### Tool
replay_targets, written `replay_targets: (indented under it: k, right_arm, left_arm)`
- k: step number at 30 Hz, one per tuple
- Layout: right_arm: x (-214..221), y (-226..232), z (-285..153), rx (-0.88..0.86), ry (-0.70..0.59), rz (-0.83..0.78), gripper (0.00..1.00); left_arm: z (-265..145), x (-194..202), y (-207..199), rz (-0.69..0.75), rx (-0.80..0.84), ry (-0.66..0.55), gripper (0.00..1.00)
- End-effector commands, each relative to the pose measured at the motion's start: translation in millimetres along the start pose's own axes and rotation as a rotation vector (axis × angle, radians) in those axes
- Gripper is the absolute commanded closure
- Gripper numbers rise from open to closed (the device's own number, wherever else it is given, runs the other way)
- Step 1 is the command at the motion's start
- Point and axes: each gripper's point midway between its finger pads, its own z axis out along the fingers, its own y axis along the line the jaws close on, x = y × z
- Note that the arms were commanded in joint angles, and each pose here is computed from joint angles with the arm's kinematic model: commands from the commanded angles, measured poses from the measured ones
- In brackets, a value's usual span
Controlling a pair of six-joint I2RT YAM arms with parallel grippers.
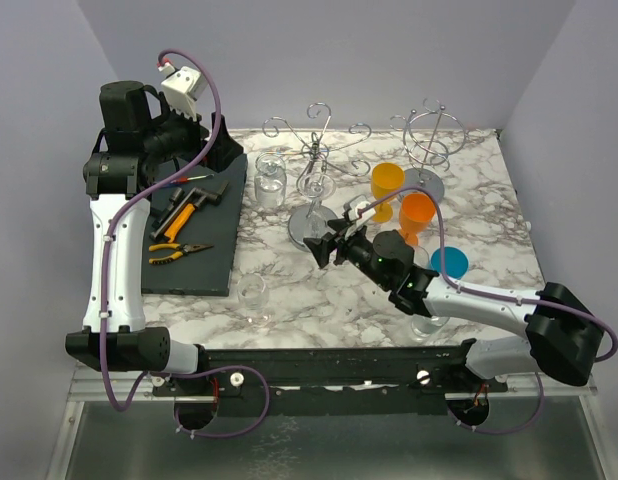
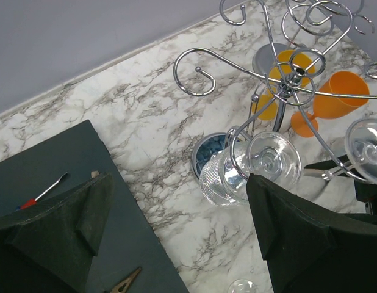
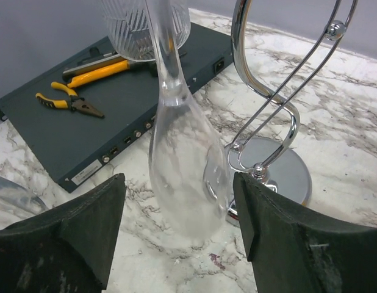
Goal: Place the wine glass upside down on the wine glass rack
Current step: Turn the wine glass upside down at the wine rack.
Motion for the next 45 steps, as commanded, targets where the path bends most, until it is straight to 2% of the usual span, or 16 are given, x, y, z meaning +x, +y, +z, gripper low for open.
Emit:
replay_targets:
  k: [1,8,13,18,23,26,32,38,41,45]
  right_arm:
    - [-8,-8,1,0.042,-0.038,0.020,0.22]
    - [-15,-9,-5,0.049,-0.024,0.018,0.16]
    - [-37,-5,-21,0.035,0.049,0.033,0.14]
    - [-91,8,-43,-0.027,0.154,0.051,0.14]
    - [-156,9,-60,-0.017,0.164,0.029,0.14]
    - [-189,-9,-59,0.102,0.134,0.029,0.15]
    - [-226,-60,-28,0.314,0.069,0.040,0.18]
    - [-229,-136,11,0.443,0.073,0.122,0.24]
    - [-226,-154,26,0.427,0.087,0.149,0.24]
    - [-211,-176,39,0.420,0.127,0.197,0.24]
  left_arm:
    - [0,-4,1,0.016,-0.009,-0.014,0.01]
    - [1,-5,1,0.016,-0.004,-0.014,0.01]
    - [3,-4,-2,-0.009,0.013,-0.013,0.01]
    - [5,-7,-3,-0.042,0.025,-0.017,0.01]
    - [8,-12,1,-0.061,0.012,-0.021,0.01]
    - [7,-18,-1,-0.065,0.020,-0.029,0.01]
    - [28,-29,-48,0.000,0.124,0.023,0.05]
    - [49,-33,-80,0.078,0.163,0.056,0.12]
    - [62,-24,-93,0.111,0.177,0.085,0.14]
    - [79,-12,-107,0.119,0.201,0.125,0.22]
